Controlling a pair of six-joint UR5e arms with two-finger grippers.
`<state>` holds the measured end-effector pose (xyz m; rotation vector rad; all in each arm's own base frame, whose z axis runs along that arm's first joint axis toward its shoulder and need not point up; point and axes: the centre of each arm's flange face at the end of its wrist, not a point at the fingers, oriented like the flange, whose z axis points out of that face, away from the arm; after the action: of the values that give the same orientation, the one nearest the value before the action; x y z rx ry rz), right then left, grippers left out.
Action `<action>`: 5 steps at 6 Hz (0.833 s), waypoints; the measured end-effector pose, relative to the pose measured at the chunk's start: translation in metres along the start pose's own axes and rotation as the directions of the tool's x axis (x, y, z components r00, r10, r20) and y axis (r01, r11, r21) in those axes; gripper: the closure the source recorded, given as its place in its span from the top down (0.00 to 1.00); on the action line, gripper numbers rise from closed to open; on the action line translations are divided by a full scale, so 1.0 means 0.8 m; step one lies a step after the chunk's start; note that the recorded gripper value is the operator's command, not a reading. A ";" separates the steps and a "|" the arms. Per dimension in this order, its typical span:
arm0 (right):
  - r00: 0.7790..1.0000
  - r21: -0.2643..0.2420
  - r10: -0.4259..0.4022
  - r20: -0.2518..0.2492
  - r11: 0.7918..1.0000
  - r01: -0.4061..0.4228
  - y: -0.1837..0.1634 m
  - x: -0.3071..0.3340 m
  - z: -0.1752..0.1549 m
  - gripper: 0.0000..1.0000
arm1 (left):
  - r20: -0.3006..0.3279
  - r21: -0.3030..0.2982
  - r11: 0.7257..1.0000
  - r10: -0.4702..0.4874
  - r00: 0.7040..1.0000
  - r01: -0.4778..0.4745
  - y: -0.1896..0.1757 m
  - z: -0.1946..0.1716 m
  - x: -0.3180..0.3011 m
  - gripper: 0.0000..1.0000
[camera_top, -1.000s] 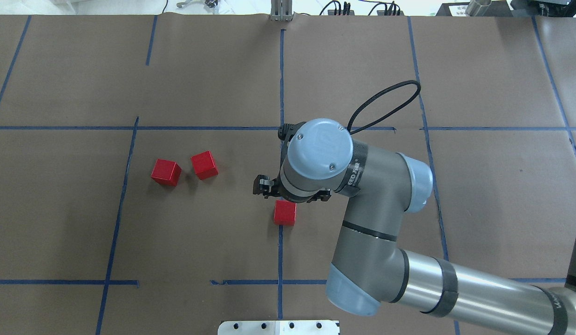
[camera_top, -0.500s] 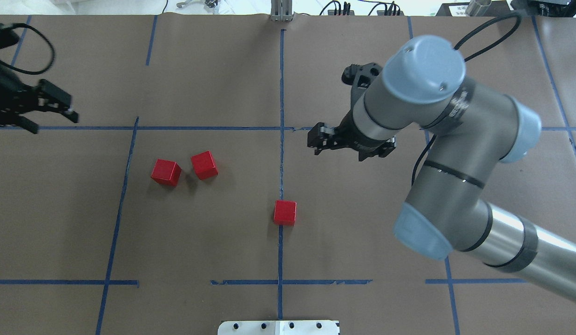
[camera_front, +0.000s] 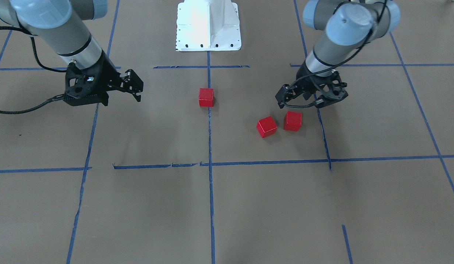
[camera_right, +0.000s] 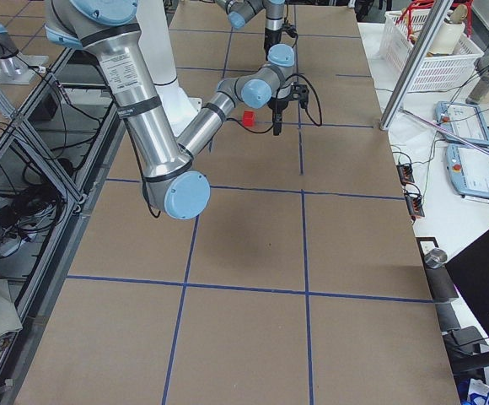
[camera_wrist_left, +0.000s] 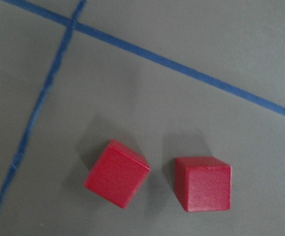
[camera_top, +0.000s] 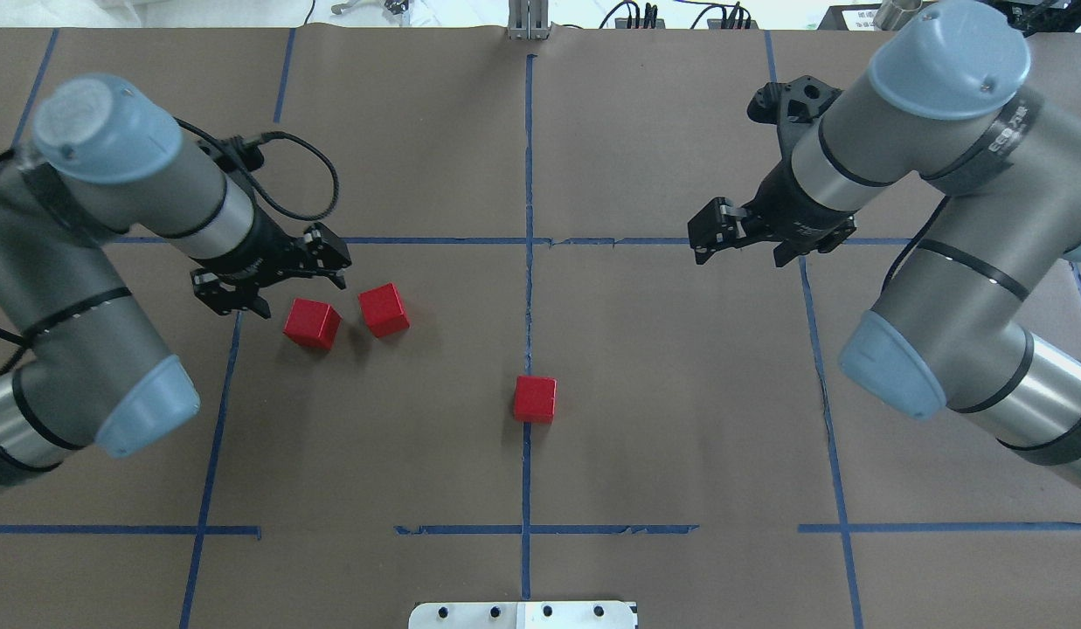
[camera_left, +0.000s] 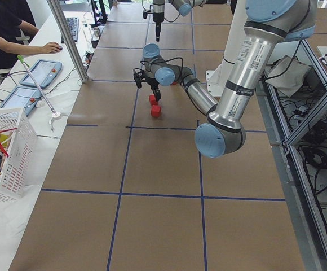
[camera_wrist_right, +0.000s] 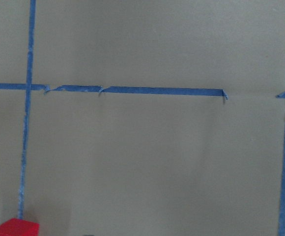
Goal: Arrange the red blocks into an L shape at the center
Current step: 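Grasp the red cube nearer the center with the left gripper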
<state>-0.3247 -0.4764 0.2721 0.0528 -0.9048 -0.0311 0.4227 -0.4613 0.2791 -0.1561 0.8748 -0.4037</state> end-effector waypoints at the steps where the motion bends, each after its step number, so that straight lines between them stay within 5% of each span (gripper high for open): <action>1: 1.000 -0.007 -0.014 -0.005 1.000 0.014 0.003 0.018 -0.001 1.00 | 0.026 0.039 0.997 -0.060 0.998 0.059 0.006 0.033 0.032 1.00; 5: 1.000 -0.008 -0.025 -0.004 1.000 0.024 0.010 0.025 -0.005 1.00 | 0.078 0.078 0.995 -0.063 0.995 0.057 -0.006 0.081 0.053 0.94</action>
<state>-0.3092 -0.4695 0.2860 0.0567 -0.9003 -0.0573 0.4951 -0.4846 0.2914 -0.1278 0.7759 -0.4828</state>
